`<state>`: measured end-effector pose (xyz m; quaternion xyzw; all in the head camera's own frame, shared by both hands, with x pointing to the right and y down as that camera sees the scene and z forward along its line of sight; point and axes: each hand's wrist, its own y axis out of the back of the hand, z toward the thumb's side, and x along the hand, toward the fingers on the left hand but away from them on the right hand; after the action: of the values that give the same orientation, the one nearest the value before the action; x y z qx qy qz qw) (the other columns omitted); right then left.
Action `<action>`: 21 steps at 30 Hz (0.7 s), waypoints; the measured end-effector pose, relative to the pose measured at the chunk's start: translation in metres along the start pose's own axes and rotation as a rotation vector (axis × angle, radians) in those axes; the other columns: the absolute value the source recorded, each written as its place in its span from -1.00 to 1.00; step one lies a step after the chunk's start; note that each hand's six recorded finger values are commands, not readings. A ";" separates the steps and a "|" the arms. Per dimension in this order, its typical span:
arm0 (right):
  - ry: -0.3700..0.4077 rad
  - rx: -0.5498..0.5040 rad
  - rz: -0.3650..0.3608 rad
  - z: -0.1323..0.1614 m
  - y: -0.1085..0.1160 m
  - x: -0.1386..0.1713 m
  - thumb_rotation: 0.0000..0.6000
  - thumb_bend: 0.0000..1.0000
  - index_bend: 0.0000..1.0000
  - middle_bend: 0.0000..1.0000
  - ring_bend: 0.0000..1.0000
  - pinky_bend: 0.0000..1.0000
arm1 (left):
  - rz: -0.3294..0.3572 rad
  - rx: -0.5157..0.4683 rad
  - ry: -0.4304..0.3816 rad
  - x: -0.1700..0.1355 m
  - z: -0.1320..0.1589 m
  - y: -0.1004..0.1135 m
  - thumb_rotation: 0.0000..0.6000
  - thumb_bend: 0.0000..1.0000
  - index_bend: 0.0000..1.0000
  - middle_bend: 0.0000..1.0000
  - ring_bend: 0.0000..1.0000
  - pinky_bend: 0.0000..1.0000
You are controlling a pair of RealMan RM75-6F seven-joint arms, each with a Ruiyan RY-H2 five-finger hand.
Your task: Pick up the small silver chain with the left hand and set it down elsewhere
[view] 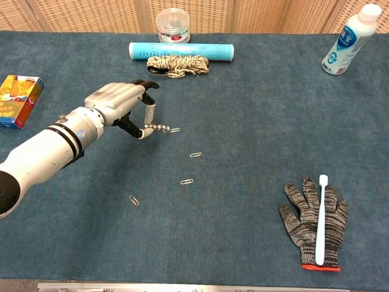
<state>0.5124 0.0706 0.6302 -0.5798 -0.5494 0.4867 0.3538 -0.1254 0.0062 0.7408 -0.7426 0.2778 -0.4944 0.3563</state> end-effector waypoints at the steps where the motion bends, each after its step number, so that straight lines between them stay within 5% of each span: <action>1: 0.000 0.000 0.000 0.000 0.000 0.000 1.00 -1.00 -0.51 -0.43 -0.59 -0.36 | -0.001 -0.002 -0.003 0.000 0.001 0.000 1.00 -0.34 0.28 -0.83 -0.99 -0.61; 21: -0.011 -0.009 -0.003 -0.004 0.000 0.002 1.00 -1.00 -0.51 -0.43 -0.59 -0.36 | -0.022 -0.016 -0.009 0.008 0.008 -0.006 1.00 -0.34 0.29 -0.82 -0.98 -0.56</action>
<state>0.5159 0.0728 0.6309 -0.5778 -0.5543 0.4868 0.3492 -0.1152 0.0059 0.7481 -0.7506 0.2718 -0.4928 0.3462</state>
